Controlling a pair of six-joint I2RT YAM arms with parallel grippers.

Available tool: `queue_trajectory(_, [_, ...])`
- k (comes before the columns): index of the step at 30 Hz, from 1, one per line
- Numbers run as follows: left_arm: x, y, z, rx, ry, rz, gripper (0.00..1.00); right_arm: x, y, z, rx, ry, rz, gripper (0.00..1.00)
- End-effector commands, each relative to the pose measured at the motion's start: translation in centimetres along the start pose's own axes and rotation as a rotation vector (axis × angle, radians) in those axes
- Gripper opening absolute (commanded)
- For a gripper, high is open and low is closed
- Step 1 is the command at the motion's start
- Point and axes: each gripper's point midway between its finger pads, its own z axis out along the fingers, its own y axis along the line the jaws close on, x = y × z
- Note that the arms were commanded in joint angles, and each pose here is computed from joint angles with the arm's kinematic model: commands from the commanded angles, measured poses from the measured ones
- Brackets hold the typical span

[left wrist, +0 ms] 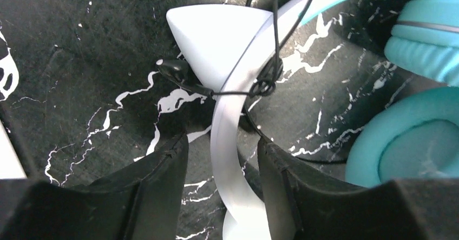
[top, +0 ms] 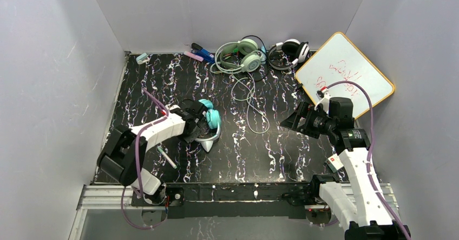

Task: Wrap the headphones
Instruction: Pick up the headphones from the center of the board.

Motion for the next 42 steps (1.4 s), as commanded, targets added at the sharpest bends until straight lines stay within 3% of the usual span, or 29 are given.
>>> queue_trajectory(1, [-0.8,0.5,0.6,-0.062,-0.060,0.009,0.47,-1.0,1.7,-1.0,-0.047,-0.034,-0.045,0.99])
queue_trajectory(4, [-0.3,0.6,1.4,-0.087,-0.048,0.054,0.35,-1.0,1.8,-1.0,-0.055,-0.034,-0.047,0.99])
queue_trajectory(7, [-1.1,-0.1,1.3,-0.084,-0.077,0.131,0.02,-1.1,2.1,-1.2,-0.062,-0.030,-0.050,0.99])
queue_trajectory(8, [-1.8,-0.6,0.9,-0.073,-0.095,0.174,0.00,-1.0,2.2,-1.2,-0.068,-0.025,-0.055,0.98])
queue_trajectory(15, [-6.4,-4.4,-5.6,0.092,-0.178,0.583,0.00,-0.5,3.3,-1.3,-0.134,0.018,-0.064,0.96])
queue_trajectory(20, [-6.3,-4.9,-10.3,0.278,-0.138,0.758,0.00,-0.7,5.7,-1.6,-0.274,0.031,-0.104,0.97])
queue_trajectory(29, [-3.8,-5.0,-16.3,0.612,-0.078,0.792,0.00,-2.3,9.6,-2.7,-0.460,-0.006,-0.137,0.94])
queue_trajectory(33, [-3.3,-5.4,-18.6,0.706,-0.053,0.786,0.00,-2.6,9.8,-2.8,-0.459,-0.017,-0.150,0.94])
queue_trajectory(40, [-0.7,-6.2,-22.7,0.901,0.092,0.844,0.00,-4.4,10.1,-3.2,-0.423,-0.100,-0.216,0.94])
queue_trajectory(42, [-0.2,-6.0,-23.0,0.925,0.115,0.862,0.00,-5.7,11.6,-4.0,-0.466,-0.123,-0.272,0.89])
